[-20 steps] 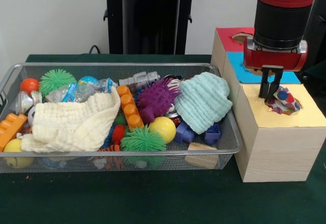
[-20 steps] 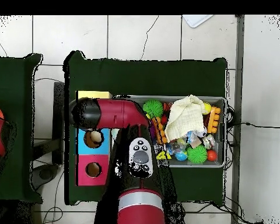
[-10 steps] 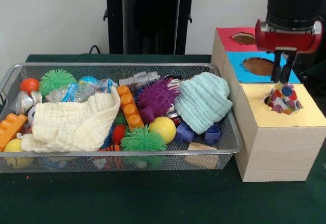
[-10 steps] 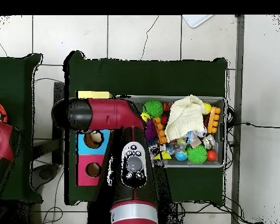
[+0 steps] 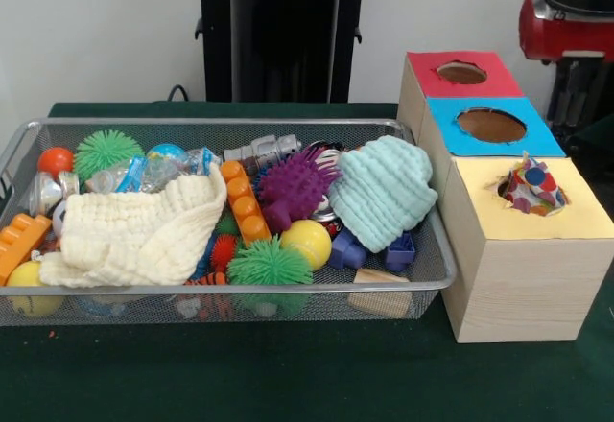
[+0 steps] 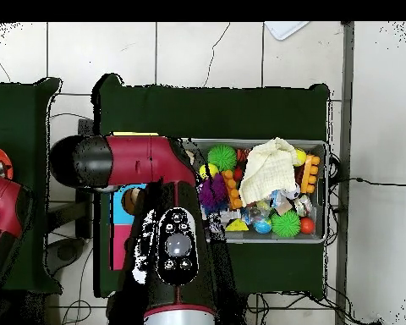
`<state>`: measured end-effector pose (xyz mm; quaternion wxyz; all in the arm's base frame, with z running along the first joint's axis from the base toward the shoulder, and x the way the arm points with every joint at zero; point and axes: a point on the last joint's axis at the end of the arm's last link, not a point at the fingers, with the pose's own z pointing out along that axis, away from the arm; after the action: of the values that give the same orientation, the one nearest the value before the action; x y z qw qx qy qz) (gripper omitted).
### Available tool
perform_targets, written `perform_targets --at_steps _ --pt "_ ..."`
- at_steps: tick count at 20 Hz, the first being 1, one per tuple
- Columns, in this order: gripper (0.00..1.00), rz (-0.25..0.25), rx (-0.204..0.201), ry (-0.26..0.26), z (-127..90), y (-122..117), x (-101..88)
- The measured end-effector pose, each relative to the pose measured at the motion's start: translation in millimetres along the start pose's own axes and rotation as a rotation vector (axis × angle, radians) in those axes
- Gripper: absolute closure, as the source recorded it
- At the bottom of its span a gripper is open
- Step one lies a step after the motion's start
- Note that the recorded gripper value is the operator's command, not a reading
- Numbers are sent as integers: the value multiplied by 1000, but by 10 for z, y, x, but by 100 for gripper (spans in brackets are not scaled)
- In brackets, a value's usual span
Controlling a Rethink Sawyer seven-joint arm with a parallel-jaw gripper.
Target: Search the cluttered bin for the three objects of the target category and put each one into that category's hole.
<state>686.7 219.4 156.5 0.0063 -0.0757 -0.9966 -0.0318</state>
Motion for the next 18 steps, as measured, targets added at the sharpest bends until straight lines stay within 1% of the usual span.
perform_targets --at_steps 3,4,6,7,10,12,14,18 --pt "100 -3 -4 -20 35 32 -101" --pt "100 -2 -5 -39 107 33 -182" --pt "100 0 -7 -56 195 25 -245" --pt "100 1 -7 -75 298 10 -292" --pt "100 3 -6 -97 455 -26 -323" --pt "100 1 5 -117 663 -97 -329" --pt "100 2 10 -120 745 -135 -324" --pt "100 3 19 -119 731 -159 -344"
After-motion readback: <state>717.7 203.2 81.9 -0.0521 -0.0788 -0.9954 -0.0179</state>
